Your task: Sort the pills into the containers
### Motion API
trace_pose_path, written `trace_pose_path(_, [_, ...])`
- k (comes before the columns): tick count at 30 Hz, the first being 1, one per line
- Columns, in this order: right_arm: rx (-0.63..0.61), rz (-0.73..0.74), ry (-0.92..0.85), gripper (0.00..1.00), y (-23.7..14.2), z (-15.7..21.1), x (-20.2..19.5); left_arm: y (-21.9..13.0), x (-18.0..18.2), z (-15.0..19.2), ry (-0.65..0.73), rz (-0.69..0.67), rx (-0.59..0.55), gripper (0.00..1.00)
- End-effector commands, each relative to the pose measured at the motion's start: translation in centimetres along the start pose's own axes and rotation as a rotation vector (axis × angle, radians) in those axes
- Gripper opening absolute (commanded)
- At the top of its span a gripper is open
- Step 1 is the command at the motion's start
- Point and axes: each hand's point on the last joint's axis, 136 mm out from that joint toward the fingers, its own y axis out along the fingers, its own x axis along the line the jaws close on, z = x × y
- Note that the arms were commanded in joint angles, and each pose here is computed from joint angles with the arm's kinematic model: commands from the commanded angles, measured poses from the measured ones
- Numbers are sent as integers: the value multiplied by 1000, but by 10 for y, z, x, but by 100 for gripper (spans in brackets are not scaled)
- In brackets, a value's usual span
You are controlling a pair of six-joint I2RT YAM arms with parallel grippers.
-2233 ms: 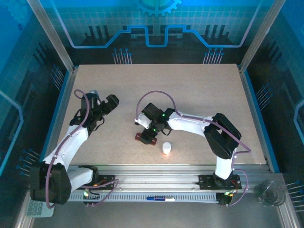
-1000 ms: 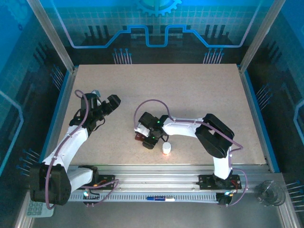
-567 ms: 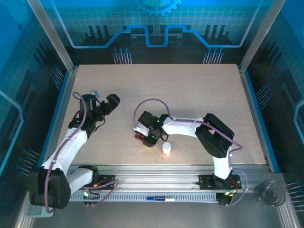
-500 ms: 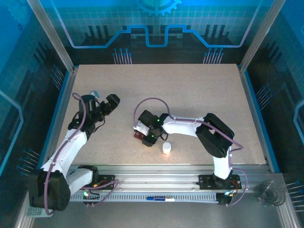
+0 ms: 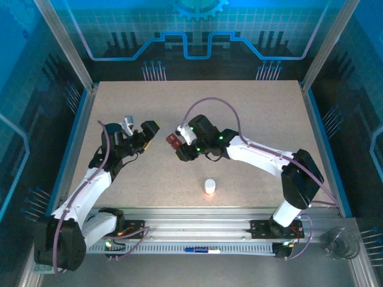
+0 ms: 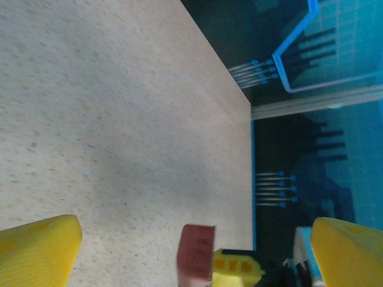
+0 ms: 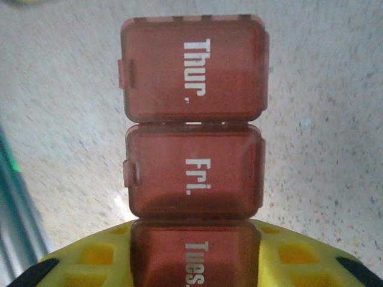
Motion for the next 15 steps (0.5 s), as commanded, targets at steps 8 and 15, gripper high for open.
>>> trace_pose_path(8, [-45, 15, 139, 18, -9, -7, -10, 10, -40, 30, 37, 128, 91, 99])
trace_pose_path(15, [-29, 8, 144, 18, -4, -3, -10, 11, -48, 33, 37, 154, 88, 99])
